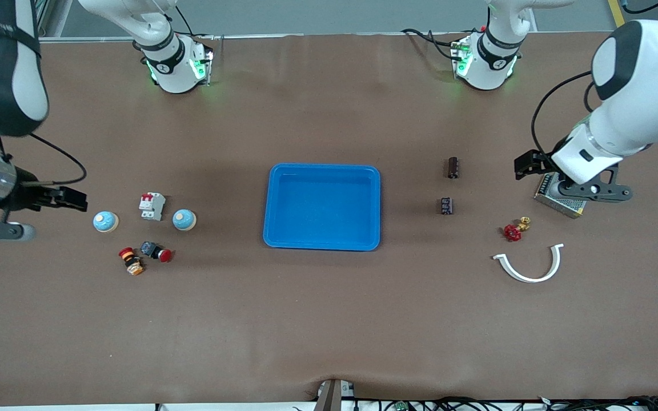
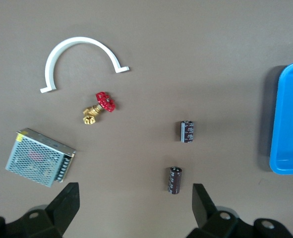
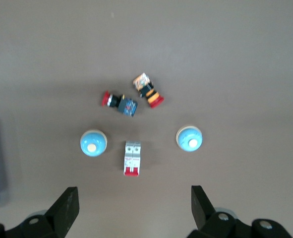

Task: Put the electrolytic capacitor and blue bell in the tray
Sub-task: 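Reach the left gripper to a brown capacitor while the right gripper reaches a bell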

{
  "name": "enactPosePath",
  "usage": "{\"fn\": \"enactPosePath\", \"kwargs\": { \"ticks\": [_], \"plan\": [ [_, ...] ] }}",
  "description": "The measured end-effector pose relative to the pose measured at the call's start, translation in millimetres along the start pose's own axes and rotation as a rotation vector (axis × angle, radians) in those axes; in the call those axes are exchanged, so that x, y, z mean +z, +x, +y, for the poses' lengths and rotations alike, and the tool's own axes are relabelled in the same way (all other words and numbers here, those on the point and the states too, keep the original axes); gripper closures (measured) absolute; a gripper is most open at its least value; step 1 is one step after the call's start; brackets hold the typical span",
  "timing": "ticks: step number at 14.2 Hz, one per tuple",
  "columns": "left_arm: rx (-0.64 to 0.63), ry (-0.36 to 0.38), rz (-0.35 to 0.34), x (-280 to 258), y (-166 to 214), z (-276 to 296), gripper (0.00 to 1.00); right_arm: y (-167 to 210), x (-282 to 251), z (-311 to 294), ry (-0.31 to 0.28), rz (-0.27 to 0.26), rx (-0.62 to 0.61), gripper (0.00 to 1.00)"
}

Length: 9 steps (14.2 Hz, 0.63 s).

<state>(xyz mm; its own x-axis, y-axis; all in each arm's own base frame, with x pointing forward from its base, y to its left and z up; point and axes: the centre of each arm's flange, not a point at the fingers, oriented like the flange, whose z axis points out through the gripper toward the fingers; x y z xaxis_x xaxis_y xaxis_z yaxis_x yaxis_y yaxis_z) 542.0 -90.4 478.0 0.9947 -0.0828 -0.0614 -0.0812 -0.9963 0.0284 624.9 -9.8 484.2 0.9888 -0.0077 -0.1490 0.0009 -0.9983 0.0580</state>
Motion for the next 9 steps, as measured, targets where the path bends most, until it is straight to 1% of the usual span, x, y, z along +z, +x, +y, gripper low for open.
{"fn": "enactPosePath", "kwargs": {
  "ticks": [2,3,4,5,7,9],
  "plan": [
    [-0.017,0.004,0.001,19,-10,11,0.00,3,34,-6,-0.002,-0.055,-0.013,0.00],
    [-0.026,0.006,-0.001,29,-14,15,0.00,3,51,-8,-0.003,-0.067,-0.036,0.00],
    [-0.028,0.006,0.001,38,-18,18,0.00,3,72,-5,-0.003,-0.064,-0.088,0.00],
    [-0.036,0.005,0.010,48,-22,23,0.00,3,96,6,0.000,-0.047,-0.159,0.00],
    [-0.053,-0.013,0.041,70,-34,33,0.00,-4,143,55,0.012,-0.014,-0.261,0.00],
    [-0.062,-0.023,0.054,90,-48,40,0.00,-18,170,98,0.029,-0.026,-0.290,0.00]
  ]
}}
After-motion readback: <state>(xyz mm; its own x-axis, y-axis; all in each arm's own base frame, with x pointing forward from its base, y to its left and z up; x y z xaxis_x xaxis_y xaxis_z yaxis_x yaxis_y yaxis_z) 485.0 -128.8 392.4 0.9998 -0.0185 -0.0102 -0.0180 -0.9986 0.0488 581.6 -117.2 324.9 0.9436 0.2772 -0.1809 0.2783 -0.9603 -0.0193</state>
